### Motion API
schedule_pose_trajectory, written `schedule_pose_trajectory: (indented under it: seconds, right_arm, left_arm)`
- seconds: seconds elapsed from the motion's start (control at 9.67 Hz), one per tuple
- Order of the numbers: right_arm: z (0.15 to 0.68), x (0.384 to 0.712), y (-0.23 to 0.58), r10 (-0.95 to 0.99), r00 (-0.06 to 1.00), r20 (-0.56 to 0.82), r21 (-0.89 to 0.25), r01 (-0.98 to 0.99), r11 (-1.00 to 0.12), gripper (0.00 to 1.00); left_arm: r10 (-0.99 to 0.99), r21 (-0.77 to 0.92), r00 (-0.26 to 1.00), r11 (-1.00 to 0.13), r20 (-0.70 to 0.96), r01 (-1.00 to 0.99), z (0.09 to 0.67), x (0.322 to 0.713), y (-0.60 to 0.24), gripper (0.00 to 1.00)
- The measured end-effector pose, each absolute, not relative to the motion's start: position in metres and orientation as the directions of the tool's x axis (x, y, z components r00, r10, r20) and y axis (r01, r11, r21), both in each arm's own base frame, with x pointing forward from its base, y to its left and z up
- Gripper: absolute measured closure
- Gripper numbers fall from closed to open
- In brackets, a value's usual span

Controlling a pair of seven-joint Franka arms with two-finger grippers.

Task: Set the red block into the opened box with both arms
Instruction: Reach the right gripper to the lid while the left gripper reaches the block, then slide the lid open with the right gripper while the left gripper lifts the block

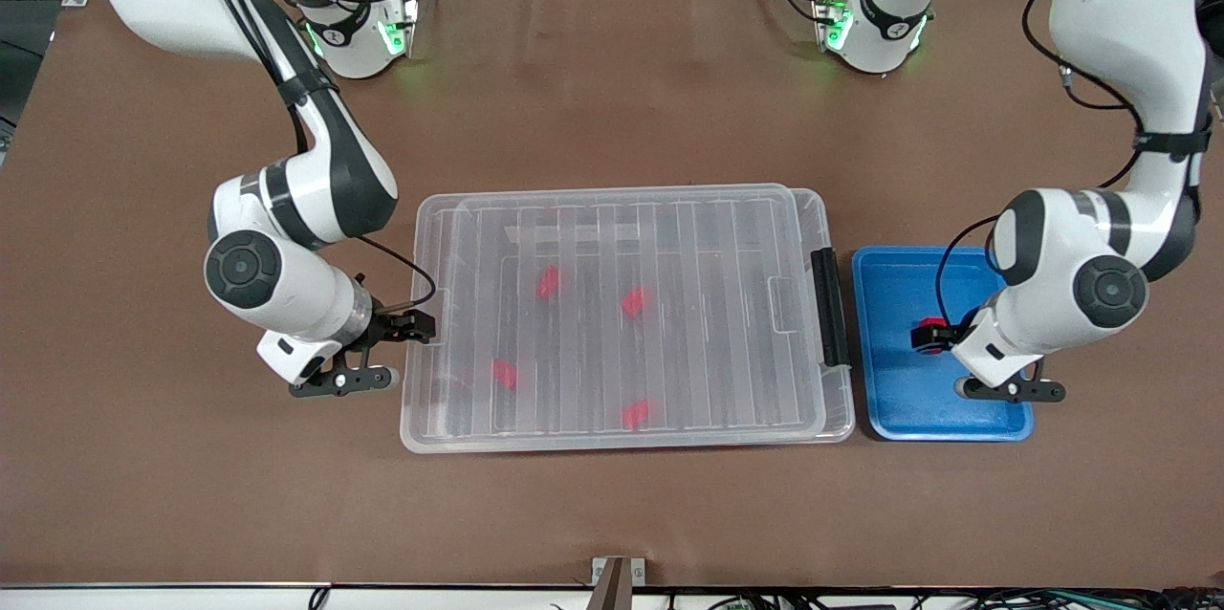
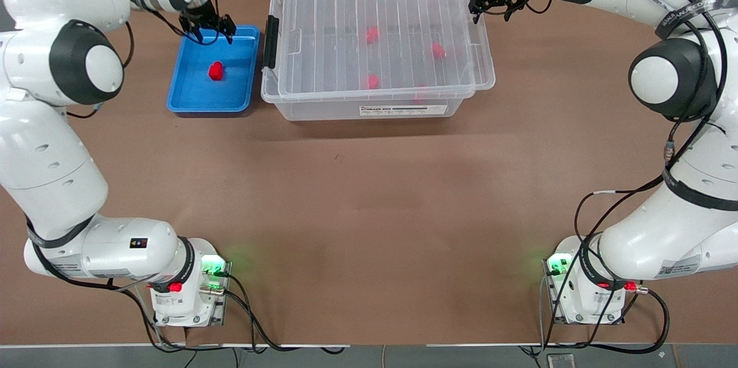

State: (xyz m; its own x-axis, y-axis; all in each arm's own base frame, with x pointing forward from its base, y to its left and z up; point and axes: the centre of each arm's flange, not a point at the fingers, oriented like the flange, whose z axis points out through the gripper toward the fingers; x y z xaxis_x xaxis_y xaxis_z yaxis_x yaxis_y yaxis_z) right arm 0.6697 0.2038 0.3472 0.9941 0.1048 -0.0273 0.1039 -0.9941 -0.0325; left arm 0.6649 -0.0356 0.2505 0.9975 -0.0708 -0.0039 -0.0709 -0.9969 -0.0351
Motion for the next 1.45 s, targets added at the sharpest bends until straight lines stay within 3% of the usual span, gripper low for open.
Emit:
schedule_pose_trajectory:
  seconds: [0.21, 0.72, 0.93, 1.24, 1.45]
  right_arm:
    - [0.344, 0.671, 0.199, 0.101, 0.994, -0.030, -0.027, 0.100, -0.995, 0.00]
    - [0.347, 0.680, 0.164, 0.093, 0.995, -0.039, 0.016, 0.093, -0.996, 0.00]
    - [0.349, 0.684, 0.135, 0.127, 0.990, -0.063, 0.023, 0.129, -0.991, 0.00]
    - [0.360, 0.691, 0.089, 0.165, 0.984, -0.061, 0.035, 0.167, -0.985, 0.00]
    - [0.359, 0.692, 0.076, 0.181, 0.981, -0.070, 0.052, 0.185, -0.981, 0.00]
  left_arm:
    - [-0.069, -0.028, 0.997, -0.997, -0.019, -0.070, 0.206, 0.642, -0.031, 0.00]
    - [-0.035, -0.025, 0.998, -0.999, -0.049, -0.036, 0.184, 0.619, -0.007, 0.02]
    - [-0.034, -0.026, 0.998, -0.999, -0.051, -0.035, 0.185, 0.617, -0.007, 0.14]
    - [-0.033, -0.028, 0.999, -0.999, -0.019, -0.033, 0.206, 0.620, -0.006, 0.62]
    - [-0.028, -0.032, 1.000, -0.999, 0.013, -0.028, 0.228, 0.622, -0.003, 0.65]
